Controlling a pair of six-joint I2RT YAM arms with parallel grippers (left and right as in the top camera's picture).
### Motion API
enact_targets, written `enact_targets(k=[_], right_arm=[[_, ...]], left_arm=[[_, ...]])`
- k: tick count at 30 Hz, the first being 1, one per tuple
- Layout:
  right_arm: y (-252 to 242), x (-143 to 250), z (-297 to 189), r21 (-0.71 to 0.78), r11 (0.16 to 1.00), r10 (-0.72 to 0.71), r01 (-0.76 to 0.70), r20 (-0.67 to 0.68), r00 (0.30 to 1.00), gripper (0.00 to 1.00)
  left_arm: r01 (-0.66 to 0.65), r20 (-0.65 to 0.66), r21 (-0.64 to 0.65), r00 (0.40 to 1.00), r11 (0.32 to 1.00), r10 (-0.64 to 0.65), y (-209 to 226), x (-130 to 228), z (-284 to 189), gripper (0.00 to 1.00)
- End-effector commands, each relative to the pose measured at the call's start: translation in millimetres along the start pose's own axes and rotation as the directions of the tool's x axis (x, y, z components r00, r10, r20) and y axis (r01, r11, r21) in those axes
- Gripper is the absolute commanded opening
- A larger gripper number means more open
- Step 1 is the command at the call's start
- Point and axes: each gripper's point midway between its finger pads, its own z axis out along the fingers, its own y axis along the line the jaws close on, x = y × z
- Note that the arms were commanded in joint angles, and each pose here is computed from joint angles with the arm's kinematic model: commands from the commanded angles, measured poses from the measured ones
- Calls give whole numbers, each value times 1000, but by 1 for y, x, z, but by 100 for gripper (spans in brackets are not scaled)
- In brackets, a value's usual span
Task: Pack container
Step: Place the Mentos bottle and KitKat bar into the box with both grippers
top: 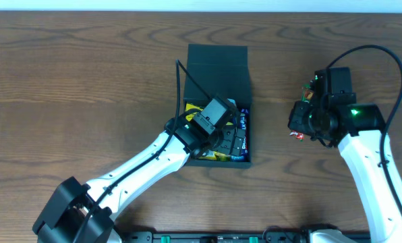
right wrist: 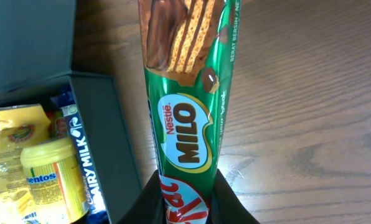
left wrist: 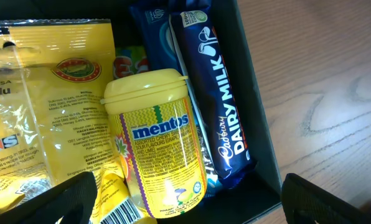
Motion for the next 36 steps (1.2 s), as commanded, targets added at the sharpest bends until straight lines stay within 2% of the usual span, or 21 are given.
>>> enact_targets(k=[1,7,10,15,22,26,31,32,33,34,35,36], right_arm=[[12,0,-9,-66,997,-31,32,6,999,5],[50,18,-10,-144,980,-141,137,-12,990,6],[71,25,-8,-177,966,-190,186,-8,982,7],[98,45,9,-193,951,-257,241,-63,964,7],[120,74,44,-190,938,-323,291,-168,932,5],[122,78,53,-176,944,-312,280,-193,930,2],[119,75,54,-161,948,-302,274,-186,935,5],[119,75,54,-161,948,-302,274,-186,935,9],[119,75,54,-161,948,-303,275,-186,935,17],[120,76,54,-163,947,-305,277,-186,934,34],[120,76,53,-164,946,-308,280,-186,933,54],[120,77,53,-164,946,-308,280,-187,933,63]], left_arm=[[7,70,8,997,1000,-8,0,-19,-19,95],[31,252,-52,968,998,-17,34,-59,-71,96],[71,298,-69,953,995,-47,56,-70,-90,95],[142,294,-100,950,985,-107,85,-71,-98,95],[129,289,-113,953,985,-92,88,-70,-98,95],[141,294,-117,951,983,-102,93,-71,-99,95],[165,295,-103,947,981,-129,101,-73,-102,95],[170,295,-100,946,980,-134,103,-74,-102,95],[171,295,-95,946,981,-136,104,-74,-103,95],[174,295,-91,945,981,-140,105,-74,-103,95],[177,296,-91,944,980,-143,106,-75,-104,95],[180,299,-92,943,979,-146,107,-75,-104,95]])
